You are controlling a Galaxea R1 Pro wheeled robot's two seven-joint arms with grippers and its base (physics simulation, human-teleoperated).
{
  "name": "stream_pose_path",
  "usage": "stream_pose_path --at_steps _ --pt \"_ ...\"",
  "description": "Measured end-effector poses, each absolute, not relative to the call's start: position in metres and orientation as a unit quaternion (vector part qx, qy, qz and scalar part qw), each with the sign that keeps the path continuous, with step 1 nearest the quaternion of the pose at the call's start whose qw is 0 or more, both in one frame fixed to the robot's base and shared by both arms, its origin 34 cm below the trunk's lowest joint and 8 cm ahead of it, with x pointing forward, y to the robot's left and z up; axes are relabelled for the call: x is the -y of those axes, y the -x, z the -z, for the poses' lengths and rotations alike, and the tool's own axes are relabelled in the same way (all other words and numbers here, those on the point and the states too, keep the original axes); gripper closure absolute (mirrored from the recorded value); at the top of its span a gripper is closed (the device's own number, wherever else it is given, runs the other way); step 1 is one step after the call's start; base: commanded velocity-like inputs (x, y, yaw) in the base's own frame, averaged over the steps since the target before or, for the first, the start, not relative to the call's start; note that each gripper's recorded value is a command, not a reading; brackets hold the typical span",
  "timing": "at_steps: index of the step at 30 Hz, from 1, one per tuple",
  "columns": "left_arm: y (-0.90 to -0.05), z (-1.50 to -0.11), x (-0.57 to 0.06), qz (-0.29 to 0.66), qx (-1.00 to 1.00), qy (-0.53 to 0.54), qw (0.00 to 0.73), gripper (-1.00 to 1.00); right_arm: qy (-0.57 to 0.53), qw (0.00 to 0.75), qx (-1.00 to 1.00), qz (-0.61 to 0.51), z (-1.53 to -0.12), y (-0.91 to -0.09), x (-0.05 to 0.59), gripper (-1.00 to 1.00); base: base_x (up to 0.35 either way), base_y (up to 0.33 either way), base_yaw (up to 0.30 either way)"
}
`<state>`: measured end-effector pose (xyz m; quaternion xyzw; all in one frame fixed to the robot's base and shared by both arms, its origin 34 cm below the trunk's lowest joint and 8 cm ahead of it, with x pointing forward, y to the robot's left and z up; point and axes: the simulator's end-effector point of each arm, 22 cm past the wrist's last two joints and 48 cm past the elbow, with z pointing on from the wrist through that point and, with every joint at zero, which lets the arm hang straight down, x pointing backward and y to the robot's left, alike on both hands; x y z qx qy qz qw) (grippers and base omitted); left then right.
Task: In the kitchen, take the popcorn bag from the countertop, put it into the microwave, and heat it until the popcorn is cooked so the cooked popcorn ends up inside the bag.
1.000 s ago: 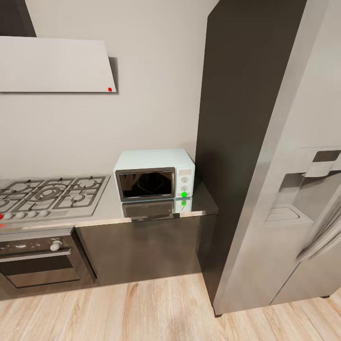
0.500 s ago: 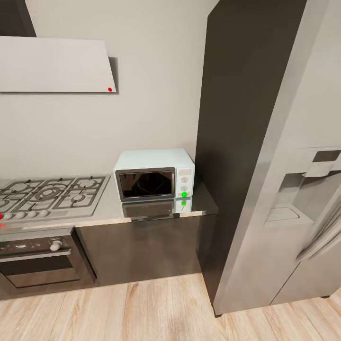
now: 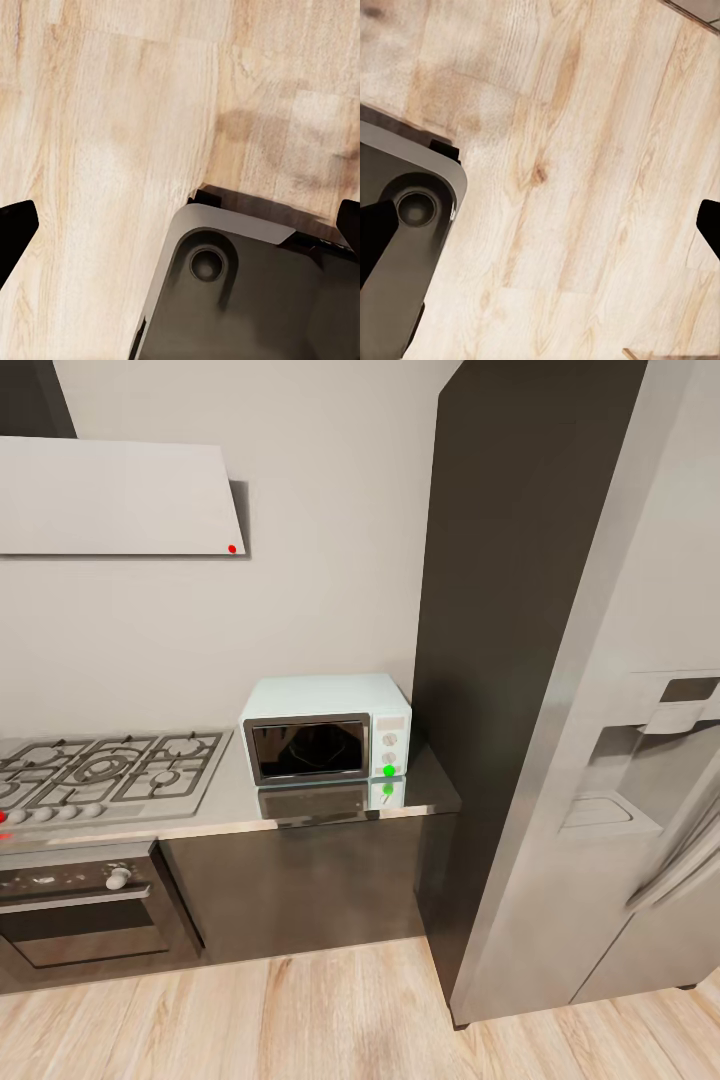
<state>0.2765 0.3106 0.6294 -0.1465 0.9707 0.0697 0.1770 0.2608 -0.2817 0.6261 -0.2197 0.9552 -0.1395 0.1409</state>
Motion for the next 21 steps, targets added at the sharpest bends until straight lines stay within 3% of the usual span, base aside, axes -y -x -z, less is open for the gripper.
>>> stream_pose_path --at_steps 21 --pt "-0.2765 -0.6294 -0.3106 -0.070 -0.971 0.146 0.177 -1.00 0.220 0.141 -0.955 0.139 -0.6261 -0.2609 0.2817 -1.00 0.000 0.000 0.000"
